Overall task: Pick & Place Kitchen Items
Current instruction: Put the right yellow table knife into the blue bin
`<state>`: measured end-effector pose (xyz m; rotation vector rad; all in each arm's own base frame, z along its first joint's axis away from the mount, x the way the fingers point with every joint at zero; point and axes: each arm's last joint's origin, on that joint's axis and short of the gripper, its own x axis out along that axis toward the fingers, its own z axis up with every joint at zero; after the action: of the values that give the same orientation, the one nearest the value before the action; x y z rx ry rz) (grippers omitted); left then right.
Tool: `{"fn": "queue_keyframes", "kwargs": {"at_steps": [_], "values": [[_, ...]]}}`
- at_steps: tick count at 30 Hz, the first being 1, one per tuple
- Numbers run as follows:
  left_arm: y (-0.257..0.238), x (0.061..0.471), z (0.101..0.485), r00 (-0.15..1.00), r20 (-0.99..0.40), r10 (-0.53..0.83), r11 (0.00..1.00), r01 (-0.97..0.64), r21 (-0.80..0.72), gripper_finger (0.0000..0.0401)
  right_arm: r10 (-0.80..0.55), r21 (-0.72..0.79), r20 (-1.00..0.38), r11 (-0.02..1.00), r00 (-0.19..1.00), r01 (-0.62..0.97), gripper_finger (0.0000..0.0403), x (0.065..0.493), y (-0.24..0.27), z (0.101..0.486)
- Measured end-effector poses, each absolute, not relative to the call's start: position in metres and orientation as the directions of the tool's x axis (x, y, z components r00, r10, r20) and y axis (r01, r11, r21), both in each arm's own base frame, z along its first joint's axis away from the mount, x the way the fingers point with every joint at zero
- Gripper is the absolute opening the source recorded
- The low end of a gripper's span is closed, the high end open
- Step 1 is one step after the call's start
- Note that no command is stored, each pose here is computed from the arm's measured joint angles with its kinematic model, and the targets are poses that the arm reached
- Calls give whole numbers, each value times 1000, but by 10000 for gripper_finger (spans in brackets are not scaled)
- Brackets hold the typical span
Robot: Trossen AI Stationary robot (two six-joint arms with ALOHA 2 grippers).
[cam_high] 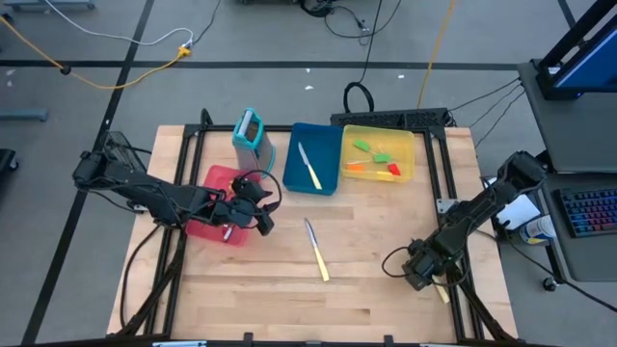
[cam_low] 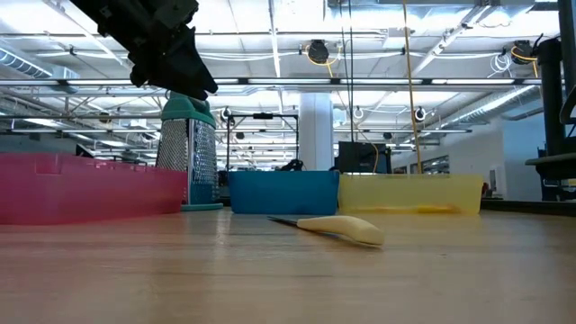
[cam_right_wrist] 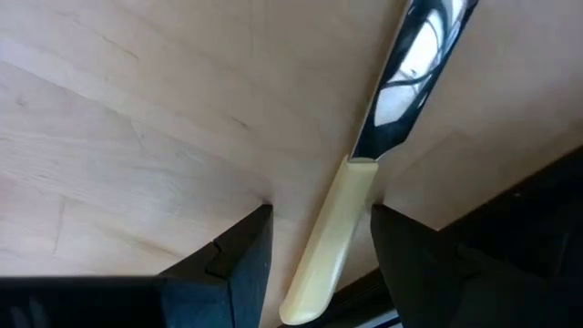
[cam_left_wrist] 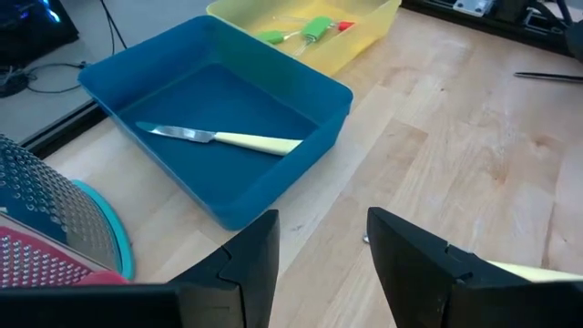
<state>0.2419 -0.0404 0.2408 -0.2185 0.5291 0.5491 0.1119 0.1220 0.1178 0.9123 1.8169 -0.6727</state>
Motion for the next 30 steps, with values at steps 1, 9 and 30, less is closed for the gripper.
{"fn": "queue_keyframes", "kwargs": {"at_steps": [1,9,30], "values": [[-40,242,241,724,-532,440,834,-549,-58,170,291,-52,-921,569,-260,821,180,112,122,118],[-39,242,241,713,-516,475,822,-568,-28,170,294,-42,-921,574,-254,817,128,112,122,117],[-39,242,241,712,-515,476,822,-569,-27,170,350,59,-918,587,-188,807,50,116,126,123]]}}
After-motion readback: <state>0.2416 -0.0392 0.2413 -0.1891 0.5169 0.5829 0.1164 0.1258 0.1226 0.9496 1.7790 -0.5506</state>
